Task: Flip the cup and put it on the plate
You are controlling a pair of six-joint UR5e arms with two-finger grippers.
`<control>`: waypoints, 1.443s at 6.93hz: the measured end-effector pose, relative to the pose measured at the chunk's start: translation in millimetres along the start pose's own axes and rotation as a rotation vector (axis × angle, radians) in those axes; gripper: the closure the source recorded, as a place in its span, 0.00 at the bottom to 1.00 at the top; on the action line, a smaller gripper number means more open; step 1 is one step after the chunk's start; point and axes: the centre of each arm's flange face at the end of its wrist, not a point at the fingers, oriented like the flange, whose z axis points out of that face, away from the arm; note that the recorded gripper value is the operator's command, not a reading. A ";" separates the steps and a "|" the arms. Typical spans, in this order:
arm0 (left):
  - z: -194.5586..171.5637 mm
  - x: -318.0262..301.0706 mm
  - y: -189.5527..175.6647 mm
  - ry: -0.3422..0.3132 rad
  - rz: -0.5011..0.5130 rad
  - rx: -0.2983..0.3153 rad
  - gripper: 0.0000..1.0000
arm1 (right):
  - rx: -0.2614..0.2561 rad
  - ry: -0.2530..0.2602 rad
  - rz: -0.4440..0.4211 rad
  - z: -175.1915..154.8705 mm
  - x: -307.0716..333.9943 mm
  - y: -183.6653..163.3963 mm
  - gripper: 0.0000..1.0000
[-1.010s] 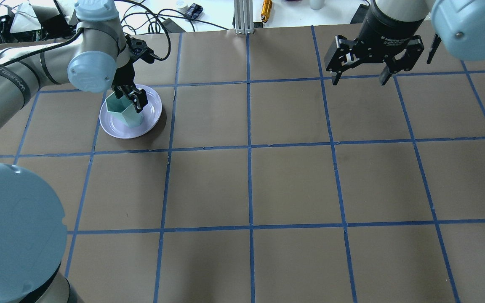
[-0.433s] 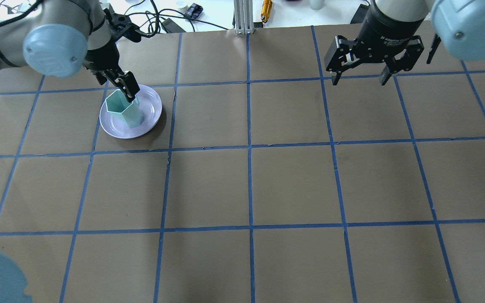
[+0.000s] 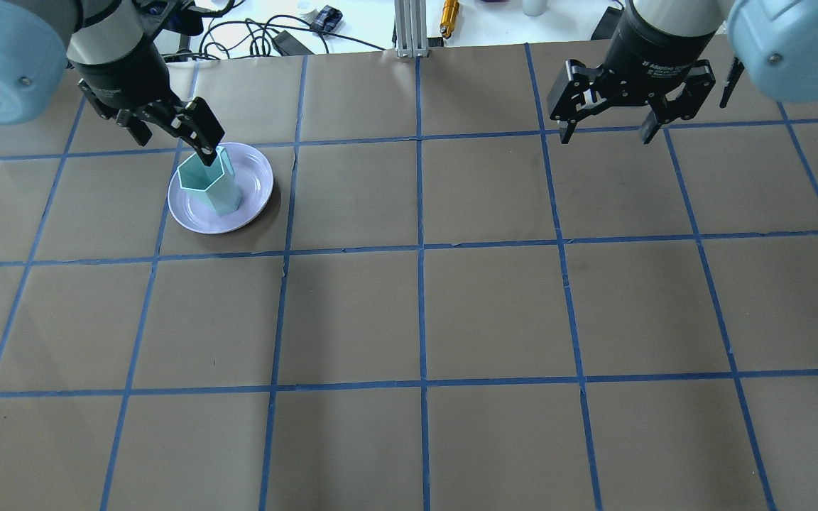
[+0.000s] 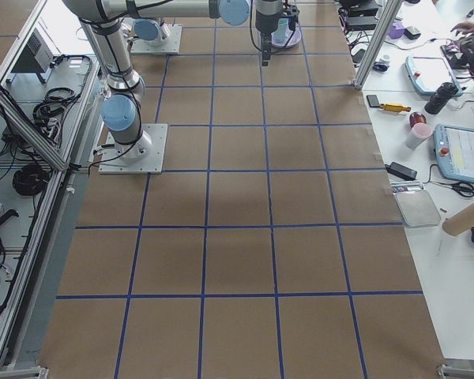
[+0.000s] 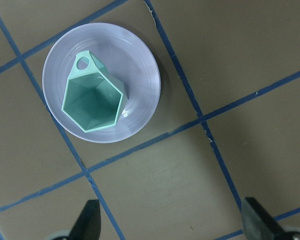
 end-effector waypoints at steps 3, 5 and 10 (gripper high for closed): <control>-38.9 17.0 33.2 0.011 -0.254 0.028 0.00 | 0.000 0.000 0.000 0.1 0.0 0.0 0.00; -36.6 23.4 41.9 0.014 -0.304 0.022 0.00 | 0.000 0.000 0.000 0.0 0.0 0.0 0.00; -35.9 34.9 56.2 0.021 -0.326 0.026 0.00 | 0.000 0.000 0.000 0.0 0.0 0.0 0.00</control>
